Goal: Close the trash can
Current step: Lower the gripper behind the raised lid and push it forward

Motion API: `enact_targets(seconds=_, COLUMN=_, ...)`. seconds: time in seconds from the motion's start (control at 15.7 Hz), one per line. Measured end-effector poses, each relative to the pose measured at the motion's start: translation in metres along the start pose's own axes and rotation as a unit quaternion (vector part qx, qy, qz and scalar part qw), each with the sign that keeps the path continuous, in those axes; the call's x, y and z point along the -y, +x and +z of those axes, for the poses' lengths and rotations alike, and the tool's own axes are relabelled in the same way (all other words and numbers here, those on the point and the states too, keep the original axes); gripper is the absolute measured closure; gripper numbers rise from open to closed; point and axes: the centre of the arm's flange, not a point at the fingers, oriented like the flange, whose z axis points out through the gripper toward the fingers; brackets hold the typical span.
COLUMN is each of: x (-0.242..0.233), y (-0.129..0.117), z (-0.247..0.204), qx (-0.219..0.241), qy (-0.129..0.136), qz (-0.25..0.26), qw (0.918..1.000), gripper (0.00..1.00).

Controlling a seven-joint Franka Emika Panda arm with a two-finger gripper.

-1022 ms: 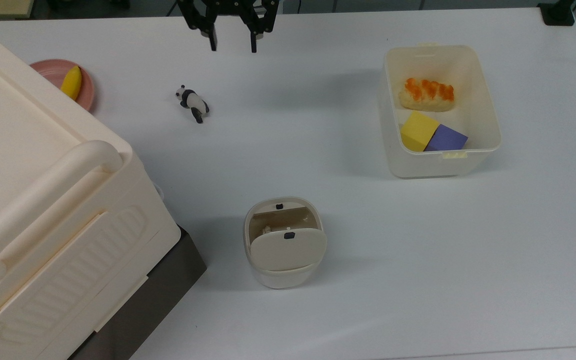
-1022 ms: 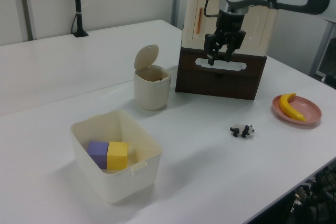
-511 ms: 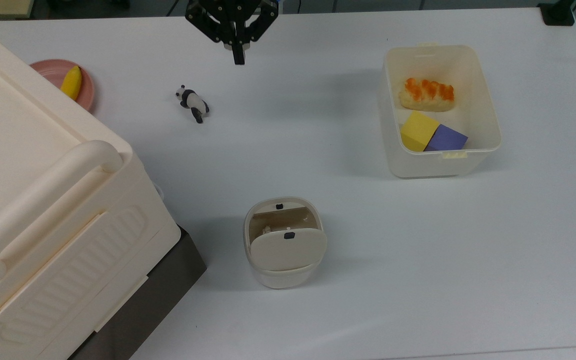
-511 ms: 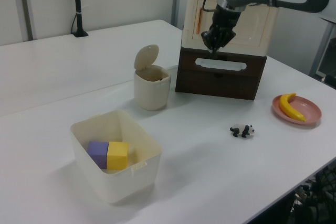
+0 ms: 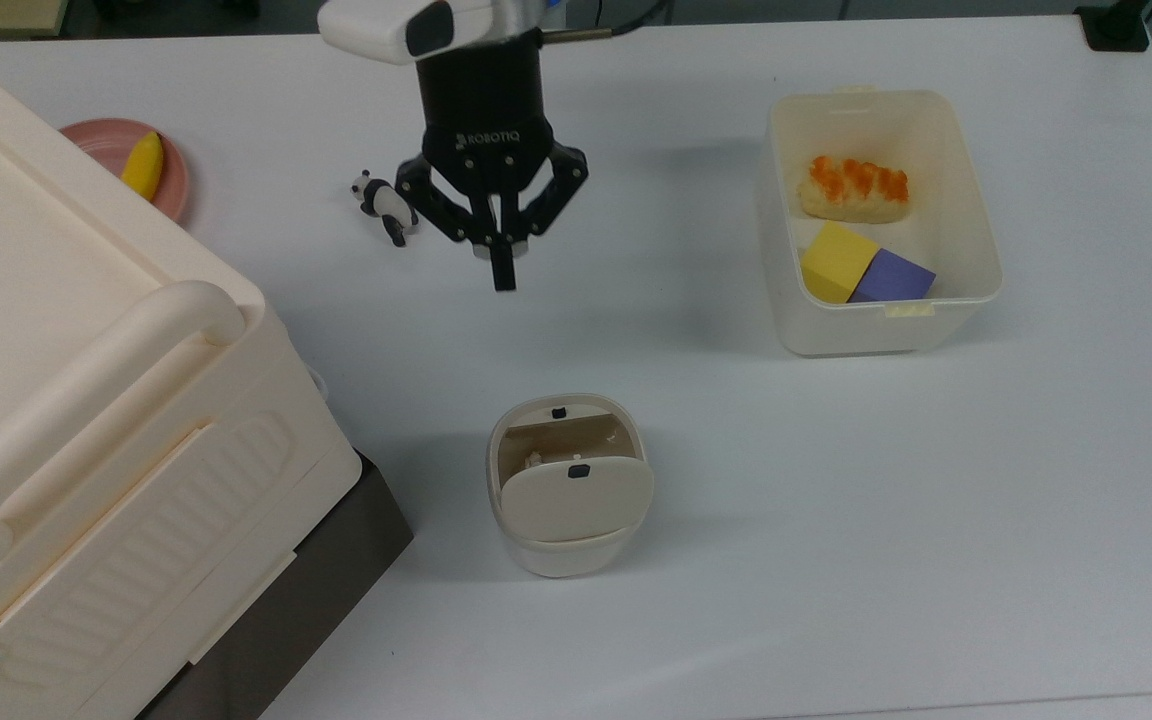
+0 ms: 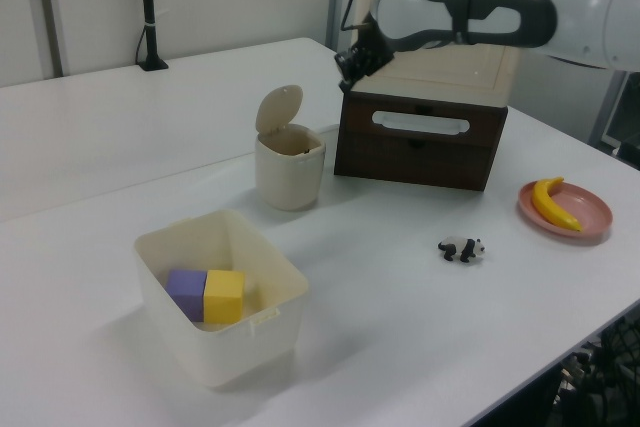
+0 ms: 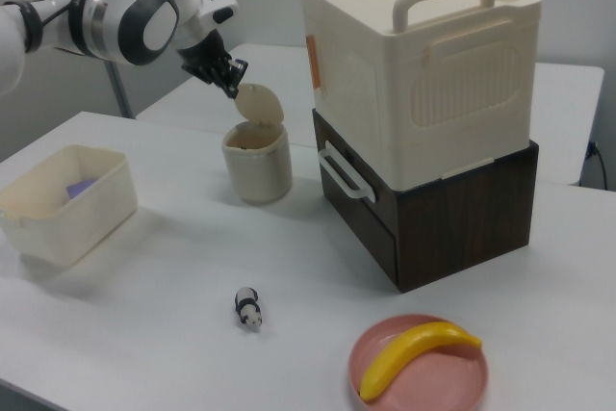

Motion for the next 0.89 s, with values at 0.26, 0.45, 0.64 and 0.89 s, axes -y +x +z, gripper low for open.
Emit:
enact_targets(seconds=0.26, x=0.003, y=0.026, z=0.023, qx=-0.039, qy=0.001, qz=-0.023, qw=0.999, gripper=0.99)
enact_targets(seconds=0.45, x=0.0, y=0.04, z=0.046, qx=-0.059, qy=-0.001, qz=-0.025, qw=0.998, gripper=0.99)
enact_targets(seconds=0.64, x=-0.001, y=0.049, z=0.062, qx=-0.088, qy=-0.005, qz=-0.031, qw=0.9956, gripper=0.99)
enact_targets(seconds=0.89, x=0.002, y=0.055, z=0.066, qx=-0.115, qy=-0.007, qz=-0.053, qw=0.9919, gripper=0.99)
